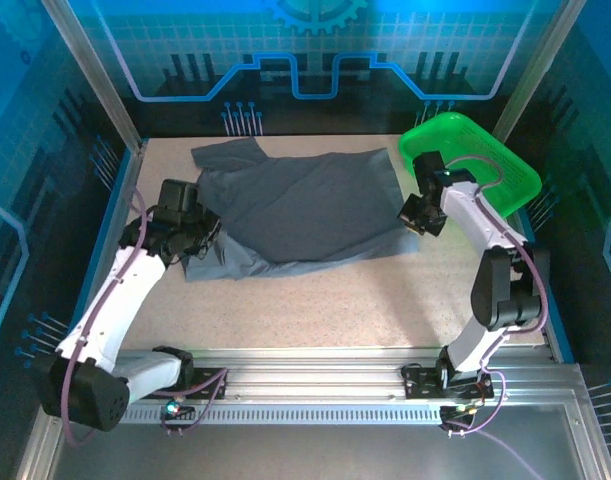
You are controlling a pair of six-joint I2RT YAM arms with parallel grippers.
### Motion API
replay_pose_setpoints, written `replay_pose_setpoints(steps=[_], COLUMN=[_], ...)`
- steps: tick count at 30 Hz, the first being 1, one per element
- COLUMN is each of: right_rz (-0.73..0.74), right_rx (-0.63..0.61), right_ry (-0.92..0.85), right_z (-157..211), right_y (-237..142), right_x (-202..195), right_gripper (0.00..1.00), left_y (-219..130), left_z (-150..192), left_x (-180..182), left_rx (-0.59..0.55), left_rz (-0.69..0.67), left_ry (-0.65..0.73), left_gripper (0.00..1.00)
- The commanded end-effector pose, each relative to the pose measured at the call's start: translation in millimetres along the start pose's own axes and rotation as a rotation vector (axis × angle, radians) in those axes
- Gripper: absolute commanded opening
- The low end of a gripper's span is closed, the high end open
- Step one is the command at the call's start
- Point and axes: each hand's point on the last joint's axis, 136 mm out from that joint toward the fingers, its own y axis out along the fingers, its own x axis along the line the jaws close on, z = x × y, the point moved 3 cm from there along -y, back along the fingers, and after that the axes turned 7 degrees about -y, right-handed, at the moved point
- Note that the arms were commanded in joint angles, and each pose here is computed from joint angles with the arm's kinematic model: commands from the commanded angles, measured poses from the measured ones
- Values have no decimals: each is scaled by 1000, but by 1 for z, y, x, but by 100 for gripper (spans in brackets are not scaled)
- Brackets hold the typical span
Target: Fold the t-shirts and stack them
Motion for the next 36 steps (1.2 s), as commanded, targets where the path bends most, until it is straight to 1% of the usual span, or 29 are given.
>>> replay_pose_setpoints(steps=[1, 10, 15, 25, 31, 36], right_rz=[12, 55, 61, 84, 82, 81], right_rx=[16, 36, 44, 53, 72, 84], right_ry=[4, 14, 25, 37, 36, 33], right_z=[-11, -34, -39, -50, -53, -56], right_y=[2, 19, 25, 33, 42, 49], right_x=[1, 7, 10, 12, 16, 18], right_gripper=[0, 0, 0, 0, 0, 0], left_y=[-5, 0, 12, 35, 50, 60], left_z=[-11, -42, -49, -63, -69, -73], left_x=[-25, -20, -31, -42, -37, -35], left_rx=[-9, -78, -64, -58, -55, -54], left_rz=[75, 60, 85, 78, 38, 30], left_ry=[44, 15, 44, 69, 74, 75], left_gripper=[0, 0, 0, 0, 0, 0])
